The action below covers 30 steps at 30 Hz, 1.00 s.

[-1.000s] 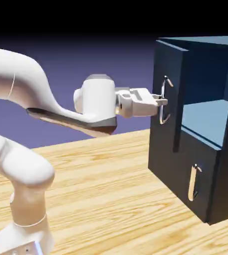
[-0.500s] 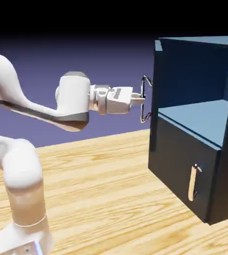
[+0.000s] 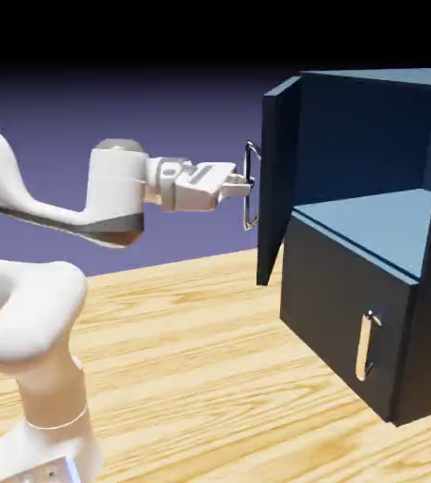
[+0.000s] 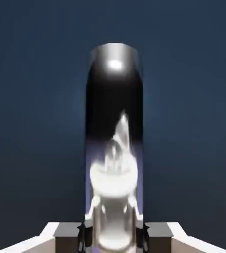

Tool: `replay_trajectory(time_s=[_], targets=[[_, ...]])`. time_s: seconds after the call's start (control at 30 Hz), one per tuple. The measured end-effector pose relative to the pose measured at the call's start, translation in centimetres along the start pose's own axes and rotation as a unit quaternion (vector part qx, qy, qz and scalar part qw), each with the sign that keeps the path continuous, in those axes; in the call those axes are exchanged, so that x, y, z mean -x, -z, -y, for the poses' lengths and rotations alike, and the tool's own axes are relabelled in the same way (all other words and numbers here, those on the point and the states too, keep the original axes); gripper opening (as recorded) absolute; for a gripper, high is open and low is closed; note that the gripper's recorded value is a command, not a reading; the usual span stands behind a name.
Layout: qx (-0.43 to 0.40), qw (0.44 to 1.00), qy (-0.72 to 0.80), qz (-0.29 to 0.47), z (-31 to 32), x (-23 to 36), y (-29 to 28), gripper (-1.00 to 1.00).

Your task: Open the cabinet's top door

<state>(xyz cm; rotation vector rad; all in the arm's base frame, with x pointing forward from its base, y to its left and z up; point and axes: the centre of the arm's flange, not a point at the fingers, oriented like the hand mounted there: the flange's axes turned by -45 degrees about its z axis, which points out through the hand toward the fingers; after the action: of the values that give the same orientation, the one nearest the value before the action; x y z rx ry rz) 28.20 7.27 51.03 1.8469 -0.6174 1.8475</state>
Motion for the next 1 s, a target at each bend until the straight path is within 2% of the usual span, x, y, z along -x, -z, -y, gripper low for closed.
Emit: replay_trajectory(time_s=[0.5,1.0], targets=[[0.131,0.991,-0.002,0.001,5.2,0.0,9.6,-1.00],[0.302,0.953,-0.002,0.001,15.6,-0.1,19.7,-1.00]])
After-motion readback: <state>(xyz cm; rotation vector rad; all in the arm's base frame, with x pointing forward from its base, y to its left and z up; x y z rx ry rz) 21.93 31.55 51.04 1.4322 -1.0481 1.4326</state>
